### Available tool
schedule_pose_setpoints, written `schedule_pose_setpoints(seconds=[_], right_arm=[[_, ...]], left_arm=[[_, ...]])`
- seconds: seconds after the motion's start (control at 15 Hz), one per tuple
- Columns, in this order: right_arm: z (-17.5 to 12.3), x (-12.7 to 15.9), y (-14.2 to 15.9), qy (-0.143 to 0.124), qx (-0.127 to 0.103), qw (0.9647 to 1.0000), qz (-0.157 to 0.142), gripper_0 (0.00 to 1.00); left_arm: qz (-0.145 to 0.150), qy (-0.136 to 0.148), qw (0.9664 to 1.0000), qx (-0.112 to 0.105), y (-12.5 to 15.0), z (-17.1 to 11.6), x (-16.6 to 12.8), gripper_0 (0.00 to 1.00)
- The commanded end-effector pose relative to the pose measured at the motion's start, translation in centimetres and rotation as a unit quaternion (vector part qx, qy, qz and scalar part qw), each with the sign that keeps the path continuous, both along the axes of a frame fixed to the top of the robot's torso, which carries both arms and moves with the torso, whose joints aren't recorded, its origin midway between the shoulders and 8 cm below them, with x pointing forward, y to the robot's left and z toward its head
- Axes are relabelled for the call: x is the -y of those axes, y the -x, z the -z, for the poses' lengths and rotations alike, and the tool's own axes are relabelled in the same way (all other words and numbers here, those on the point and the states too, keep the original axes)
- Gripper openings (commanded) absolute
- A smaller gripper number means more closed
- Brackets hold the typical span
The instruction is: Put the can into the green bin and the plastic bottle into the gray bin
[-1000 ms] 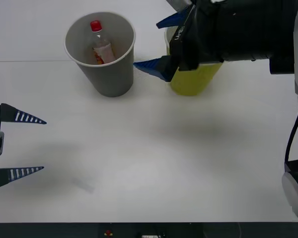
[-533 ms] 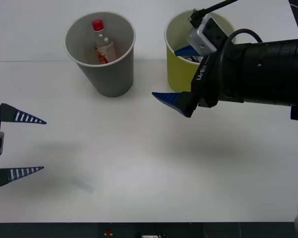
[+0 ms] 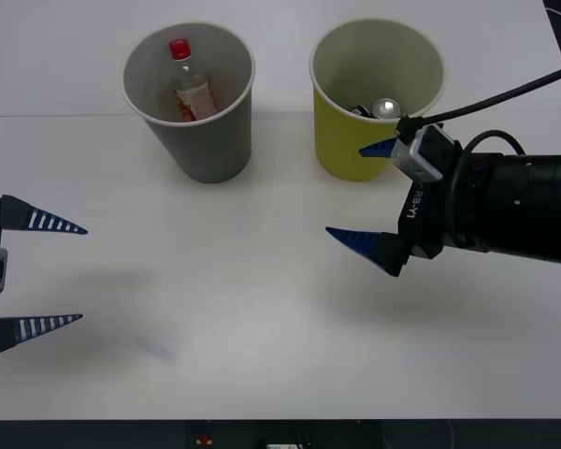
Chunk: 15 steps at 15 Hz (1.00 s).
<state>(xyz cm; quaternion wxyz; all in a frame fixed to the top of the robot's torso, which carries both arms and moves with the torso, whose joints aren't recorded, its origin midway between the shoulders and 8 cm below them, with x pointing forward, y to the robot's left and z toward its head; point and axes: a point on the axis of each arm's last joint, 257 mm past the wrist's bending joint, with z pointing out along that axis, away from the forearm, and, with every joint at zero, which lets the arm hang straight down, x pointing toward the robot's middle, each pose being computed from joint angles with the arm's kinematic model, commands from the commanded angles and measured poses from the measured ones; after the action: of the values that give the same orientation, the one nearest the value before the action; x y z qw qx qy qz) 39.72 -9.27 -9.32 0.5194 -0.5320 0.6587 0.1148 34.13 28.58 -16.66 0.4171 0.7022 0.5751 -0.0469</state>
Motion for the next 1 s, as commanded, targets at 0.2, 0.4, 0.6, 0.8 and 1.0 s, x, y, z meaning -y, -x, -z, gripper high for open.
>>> schedule_pose_setpoints(seconds=[0.2,0.4,0.6,0.8,1.0], right_arm=[[2.5,2.5,0.5,0.042,-0.005,0.9991,0.006,1.00],[3.9,3.6,0.8,0.055,-0.010,0.9983,0.012,1.00],[5.4,5.4,1.3,0.078,-0.009,0.9968,0.016,1.00],[6.9,8.1,2.1,0.120,-0.009,0.9927,0.013,1.00],[8.0,10.9,3.1,0.163,-0.015,0.9865,0.005,1.00]], left_arm=[[0.000,0.000,1.0000,0.000,0.0,0.0,0.0,1.00],[0.000,0.000,1.0000,0.000,0.0,0.0,0.0,1.00],[0.000,0.000,1.0000,0.000,0.0,0.0,0.0,1.00],[0.000,0.000,1.0000,0.000,0.0,0.0,0.0,1.00],[0.000,0.000,1.0000,0.000,0.0,0.0,0.0,1.00]])
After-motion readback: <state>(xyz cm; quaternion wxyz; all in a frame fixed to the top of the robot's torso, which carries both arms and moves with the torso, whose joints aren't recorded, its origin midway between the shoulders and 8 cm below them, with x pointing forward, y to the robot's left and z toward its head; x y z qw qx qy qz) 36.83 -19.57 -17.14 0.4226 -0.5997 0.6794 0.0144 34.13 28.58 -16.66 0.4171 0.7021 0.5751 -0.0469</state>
